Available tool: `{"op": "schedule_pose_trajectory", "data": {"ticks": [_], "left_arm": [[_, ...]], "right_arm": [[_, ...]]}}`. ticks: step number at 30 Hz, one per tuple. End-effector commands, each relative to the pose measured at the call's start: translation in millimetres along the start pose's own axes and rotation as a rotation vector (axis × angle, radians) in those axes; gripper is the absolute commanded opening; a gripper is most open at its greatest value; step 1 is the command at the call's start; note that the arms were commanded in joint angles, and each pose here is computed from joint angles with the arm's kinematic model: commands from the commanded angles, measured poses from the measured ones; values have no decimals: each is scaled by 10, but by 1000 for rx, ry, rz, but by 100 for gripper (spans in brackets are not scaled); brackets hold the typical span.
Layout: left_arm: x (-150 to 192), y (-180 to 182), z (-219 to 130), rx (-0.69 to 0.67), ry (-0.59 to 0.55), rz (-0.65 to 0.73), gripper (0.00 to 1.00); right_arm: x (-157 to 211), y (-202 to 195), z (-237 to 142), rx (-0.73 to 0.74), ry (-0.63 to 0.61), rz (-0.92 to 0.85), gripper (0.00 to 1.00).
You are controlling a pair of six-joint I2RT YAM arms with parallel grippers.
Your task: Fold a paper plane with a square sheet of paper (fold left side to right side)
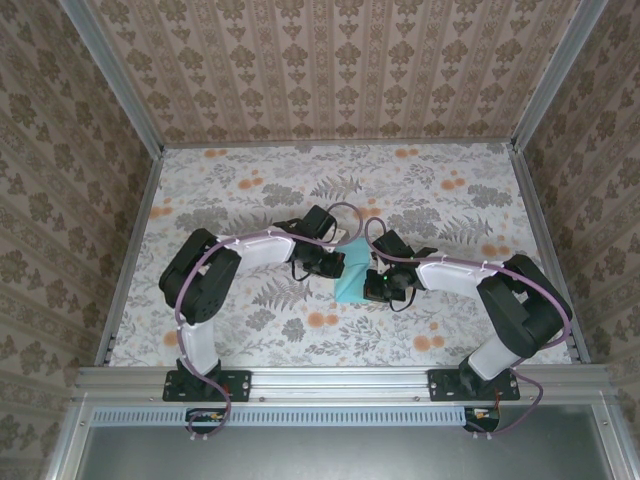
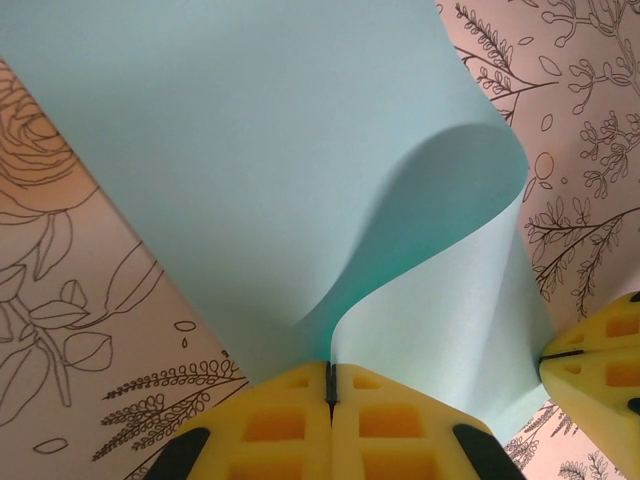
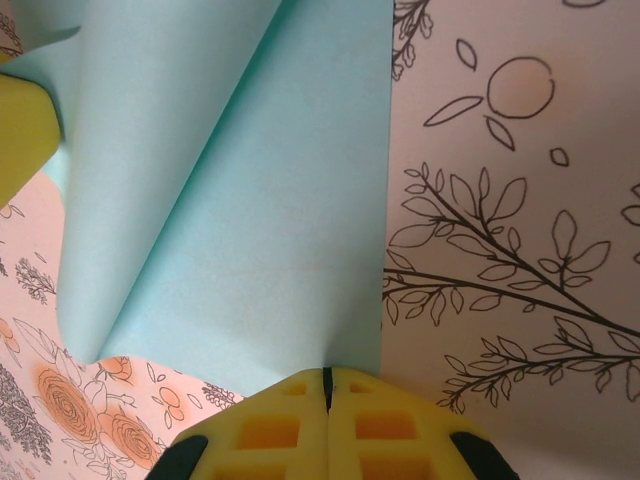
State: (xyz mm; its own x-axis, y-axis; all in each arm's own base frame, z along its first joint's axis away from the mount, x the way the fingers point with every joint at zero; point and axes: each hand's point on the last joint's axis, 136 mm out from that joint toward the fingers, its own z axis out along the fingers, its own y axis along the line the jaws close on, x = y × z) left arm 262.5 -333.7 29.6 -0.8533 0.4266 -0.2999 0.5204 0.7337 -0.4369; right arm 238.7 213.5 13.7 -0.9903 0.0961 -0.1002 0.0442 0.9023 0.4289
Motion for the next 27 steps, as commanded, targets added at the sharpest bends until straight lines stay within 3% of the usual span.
{"op": "schedule_pose_trajectory", "data": {"ticks": [1,27], "left_arm": [[-32,61,8,-18,8,14,0],[55,141,39,-45,36,18,0]], "right_arm": [[188,-272,78,116,70,9,0],[198,-288,90,125,79,8,0]]}}
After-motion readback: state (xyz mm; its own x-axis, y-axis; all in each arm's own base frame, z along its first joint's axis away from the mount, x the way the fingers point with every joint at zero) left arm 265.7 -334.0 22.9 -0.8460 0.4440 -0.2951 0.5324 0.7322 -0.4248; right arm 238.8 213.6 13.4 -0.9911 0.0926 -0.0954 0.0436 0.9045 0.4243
